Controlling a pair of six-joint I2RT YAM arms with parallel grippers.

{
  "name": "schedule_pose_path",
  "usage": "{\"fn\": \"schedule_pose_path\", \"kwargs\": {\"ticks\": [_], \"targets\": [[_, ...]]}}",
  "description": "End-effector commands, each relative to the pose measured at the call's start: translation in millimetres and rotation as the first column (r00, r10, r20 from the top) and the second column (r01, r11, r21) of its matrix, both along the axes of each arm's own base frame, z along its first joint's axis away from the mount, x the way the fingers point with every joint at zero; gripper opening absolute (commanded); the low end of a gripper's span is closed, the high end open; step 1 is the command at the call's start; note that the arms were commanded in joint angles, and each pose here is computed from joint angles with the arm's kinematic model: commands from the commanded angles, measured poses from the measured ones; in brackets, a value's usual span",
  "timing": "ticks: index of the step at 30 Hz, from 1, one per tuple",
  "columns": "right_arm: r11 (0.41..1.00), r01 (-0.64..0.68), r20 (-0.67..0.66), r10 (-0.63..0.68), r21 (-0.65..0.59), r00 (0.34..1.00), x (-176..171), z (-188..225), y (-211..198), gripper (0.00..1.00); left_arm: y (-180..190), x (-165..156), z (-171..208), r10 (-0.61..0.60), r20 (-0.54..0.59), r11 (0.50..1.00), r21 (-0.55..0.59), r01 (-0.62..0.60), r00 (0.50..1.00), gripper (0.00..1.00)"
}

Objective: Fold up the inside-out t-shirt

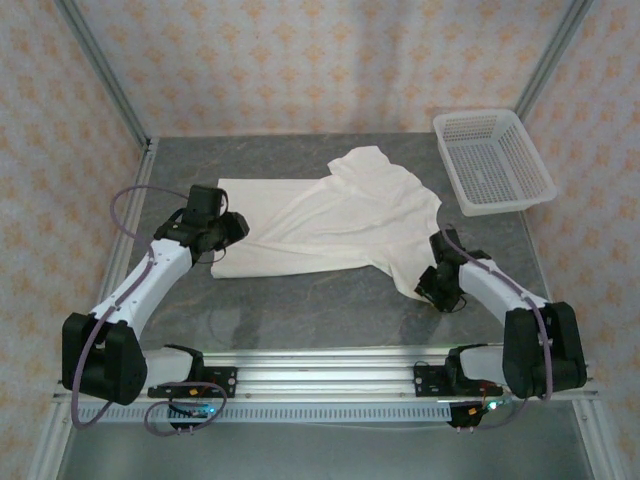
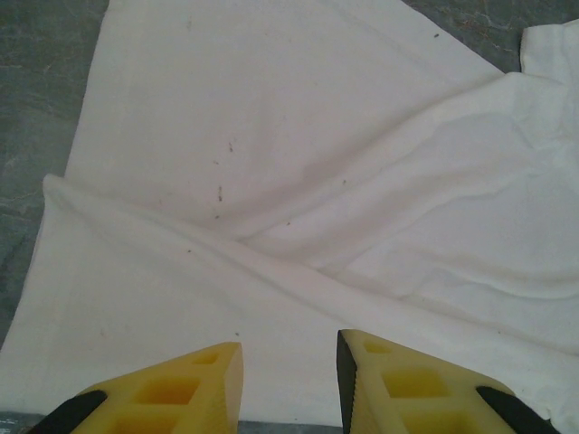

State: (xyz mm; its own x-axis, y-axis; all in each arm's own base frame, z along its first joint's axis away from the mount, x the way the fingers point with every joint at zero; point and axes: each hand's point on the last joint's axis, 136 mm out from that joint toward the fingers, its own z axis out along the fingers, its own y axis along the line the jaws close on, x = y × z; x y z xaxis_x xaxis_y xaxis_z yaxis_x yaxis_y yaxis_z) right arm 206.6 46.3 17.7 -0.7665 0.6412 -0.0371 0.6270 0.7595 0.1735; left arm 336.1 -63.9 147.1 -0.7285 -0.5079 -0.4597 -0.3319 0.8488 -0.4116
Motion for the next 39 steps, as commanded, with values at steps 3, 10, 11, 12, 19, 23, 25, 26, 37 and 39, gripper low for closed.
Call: {"fn": "schedule_pose_path", "kwargs": {"ticks": [3, 10, 11, 12, 19, 23, 25, 26, 37, 39], "targets": [[1.0, 0.028, 0.058, -0.028, 0.001, 0.998, 25.4, 10.6, 2.5, 0.01, 8.0, -3.4, -1.1, 0.003, -0.016, 0.998, 0.055, -0.003, 1.0, 0.33], [0.996, 0.022, 0.32, -0.05, 0.092, 0.946, 117.2, 92.0, 22.8, 0.0, -1.4, -2.7, 9.9, -0.041, 0.035, 0.999, 0.014, 0.04, 0.999, 0.31], [0.996, 0.014, 0.339, -0.043, 0.087, 0.94, 133.1, 103.4, 24.9, 0.0, -2.0, -2.6, 11.5, -0.044, 0.042, 0.999, 0.012, 0.044, 0.998, 0.31], [0.997, 0.01, 0.344, -0.037, 0.08, 0.938, 150.0, 109.6, 26.6, 0.0, -2.2, -3.1, 12.6, -0.049, 0.046, 0.999, 0.014, 0.049, 0.998, 0.31], [0.996, 0.046, 0.413, -0.076, 0.083, 0.907, 247.2, 127.8, 36.4, 0.0, 0.5, -11.8, 9.0, -0.052, 0.028, 0.998, 0.028, 0.051, 0.998, 0.31], [0.995, 0.071, 0.409, -0.093, 0.067, 0.908, 269.0, 121.4, 34.2, 0.0, 1.6, -16.1, 1.0, -0.05, 0.012, 0.998, 0.031, 0.05, 0.999, 0.31], [0.995, 0.083, 0.407, -0.099, 0.056, 0.908, 277.5, 117.2, 32.8, 0.0, 1.4, -16.4, -3.5, -0.052, 0.0, 0.998, 0.031, 0.052, 0.999, 0.31], [0.995, 0.089, 0.409, -0.103, 0.053, 0.907, 281.1, 116.3, 32.3, 0.0, 1.0, -16.3, -4.4, -0.053, -0.003, 0.998, 0.029, 0.053, 0.999, 0.31], [0.989, 0.132, 0.427, -0.151, 0.074, 0.891, 321.8, 121.9, 25.2, 0.0, 0.5, -16.6, -12.5, -0.055, -0.019, 0.998, 0.029, 0.055, 0.998, 0.31], [0.988, 0.136, 0.428, -0.155, 0.073, 0.891, 326.6, 120.4, 24.8, 0.0, 0.3, -16.7, -13.8, -0.055, -0.02, 0.998, 0.028, 0.056, 0.998, 0.31]]}}
